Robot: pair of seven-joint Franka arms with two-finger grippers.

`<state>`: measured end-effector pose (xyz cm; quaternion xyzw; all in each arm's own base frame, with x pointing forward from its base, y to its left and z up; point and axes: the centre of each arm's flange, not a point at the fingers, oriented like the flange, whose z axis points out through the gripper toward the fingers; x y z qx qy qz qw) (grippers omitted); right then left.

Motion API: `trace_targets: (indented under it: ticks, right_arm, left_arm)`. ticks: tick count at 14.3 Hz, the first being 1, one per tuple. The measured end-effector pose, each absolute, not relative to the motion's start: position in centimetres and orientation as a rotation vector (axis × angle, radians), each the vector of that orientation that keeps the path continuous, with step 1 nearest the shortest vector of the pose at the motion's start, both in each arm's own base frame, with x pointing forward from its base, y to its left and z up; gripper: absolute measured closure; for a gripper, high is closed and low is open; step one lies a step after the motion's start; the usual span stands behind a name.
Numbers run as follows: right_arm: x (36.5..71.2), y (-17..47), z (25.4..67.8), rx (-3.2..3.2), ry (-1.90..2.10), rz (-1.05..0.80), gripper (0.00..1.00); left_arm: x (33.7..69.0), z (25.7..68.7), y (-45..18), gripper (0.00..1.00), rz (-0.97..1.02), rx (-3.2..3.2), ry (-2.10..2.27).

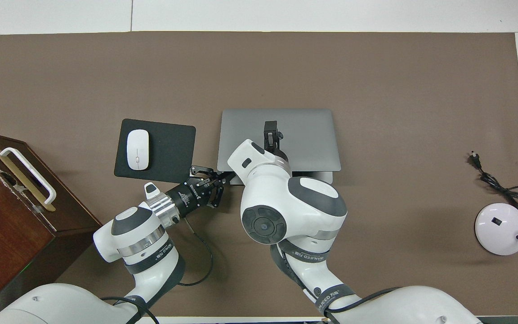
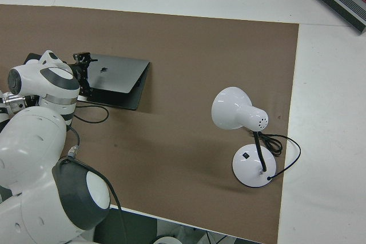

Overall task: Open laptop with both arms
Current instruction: 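Lift the laptop lid's front edge upward with the right gripper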

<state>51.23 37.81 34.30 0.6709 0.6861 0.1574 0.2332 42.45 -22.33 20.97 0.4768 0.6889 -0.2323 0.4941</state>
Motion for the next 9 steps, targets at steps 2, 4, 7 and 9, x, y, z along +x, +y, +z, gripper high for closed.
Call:
trace_targets:
  ticks: [2,4,7,9]
  right_arm:
    - [51.3,37.8,34.5,1.843,1.881,0.436,0.00]
    - [51.5,37.8,35.1,1.844,1.870,0.436,0.00]
    - [51.8,37.9,35.6,1.844,1.858,0.433,0.00]
    - [51.9,37.9,35.8,1.845,1.852,0.432,0.00]
  left_arm:
    - [42.5,21.0,-22.3,0.99,-0.563,1.156,1.671]
    - [42.5,21.0,-22.3,0.99,-0.563,1.156,1.671]
    - [42.5,21.0,-22.3,0.99,-0.563,1.156,1.671]
    - [42.5,21.0,-22.3,0.99,-0.563,1.155,1.671]
